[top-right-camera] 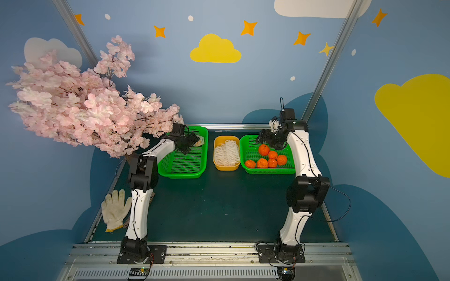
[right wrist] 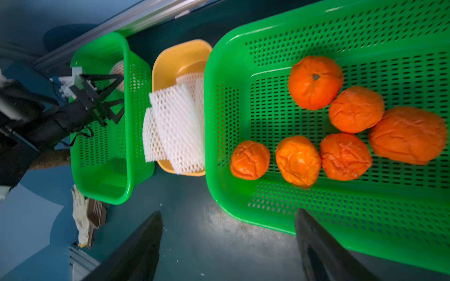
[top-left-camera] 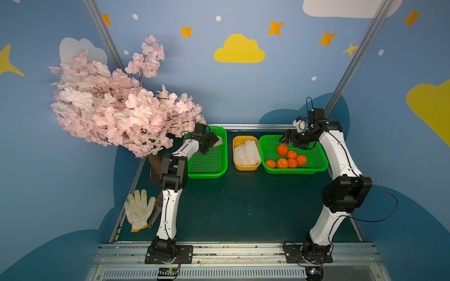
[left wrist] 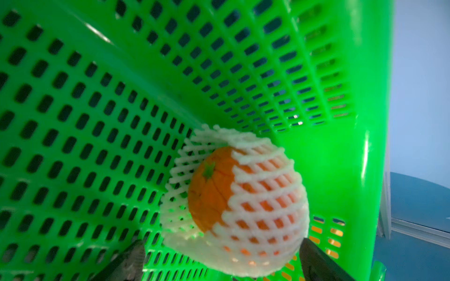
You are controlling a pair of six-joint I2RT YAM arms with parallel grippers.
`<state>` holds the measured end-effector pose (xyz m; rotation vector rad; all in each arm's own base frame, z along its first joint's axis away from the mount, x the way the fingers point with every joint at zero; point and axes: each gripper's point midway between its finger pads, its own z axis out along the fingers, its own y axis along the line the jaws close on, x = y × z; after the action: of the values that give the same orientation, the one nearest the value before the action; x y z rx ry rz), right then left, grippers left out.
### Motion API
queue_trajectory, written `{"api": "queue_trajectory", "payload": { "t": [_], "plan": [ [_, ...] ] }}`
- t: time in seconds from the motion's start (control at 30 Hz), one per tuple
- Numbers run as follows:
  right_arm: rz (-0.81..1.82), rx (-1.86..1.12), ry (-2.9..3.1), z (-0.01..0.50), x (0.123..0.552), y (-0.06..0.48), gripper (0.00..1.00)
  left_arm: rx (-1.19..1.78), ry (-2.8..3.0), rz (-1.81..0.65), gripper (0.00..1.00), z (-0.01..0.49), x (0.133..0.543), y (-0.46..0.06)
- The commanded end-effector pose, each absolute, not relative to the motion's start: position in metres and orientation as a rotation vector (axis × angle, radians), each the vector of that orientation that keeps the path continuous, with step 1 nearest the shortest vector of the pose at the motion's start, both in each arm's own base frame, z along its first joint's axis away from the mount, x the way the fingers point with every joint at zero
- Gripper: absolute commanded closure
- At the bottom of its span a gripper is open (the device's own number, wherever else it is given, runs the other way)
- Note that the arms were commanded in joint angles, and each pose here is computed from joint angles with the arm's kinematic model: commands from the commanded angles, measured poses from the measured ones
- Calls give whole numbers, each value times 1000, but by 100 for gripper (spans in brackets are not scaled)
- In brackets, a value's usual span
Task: Remove foam nets from oranges
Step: Pick up the orange from the basket.
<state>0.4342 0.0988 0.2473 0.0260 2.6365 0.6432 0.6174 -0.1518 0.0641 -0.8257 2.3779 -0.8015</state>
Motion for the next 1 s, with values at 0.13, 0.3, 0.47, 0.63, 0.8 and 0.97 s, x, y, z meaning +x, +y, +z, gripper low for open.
{"api": "queue_trajectory", "payload": {
  "t": [0.13, 0.3, 0.47, 0.63, 0.8, 0.97],
  "plan": [
    [722, -61, 2620, 268, 381, 126, 16, -938, 2282, -825, 2, 55, 634, -143],
    [735, -69, 2635, 265, 358, 127, 16, -983, 2269, -867, 5, 46, 641, -147],
    [728, -70, 2640, 266, 345, 124, 16, -1009, 2272, -868, 7, 42, 642, -148],
    [721, -75, 2633, 269, 339, 123, 16, -988, 2240, -945, 17, 45, 649, -158],
    [721, -75, 2628, 271, 334, 122, 16, -948, 2252, -968, 27, 50, 647, -163],
    [716, -61, 2622, 271, 328, 120, 16, -929, 2259, -1034, 41, 57, 640, -162]
  ]
}}
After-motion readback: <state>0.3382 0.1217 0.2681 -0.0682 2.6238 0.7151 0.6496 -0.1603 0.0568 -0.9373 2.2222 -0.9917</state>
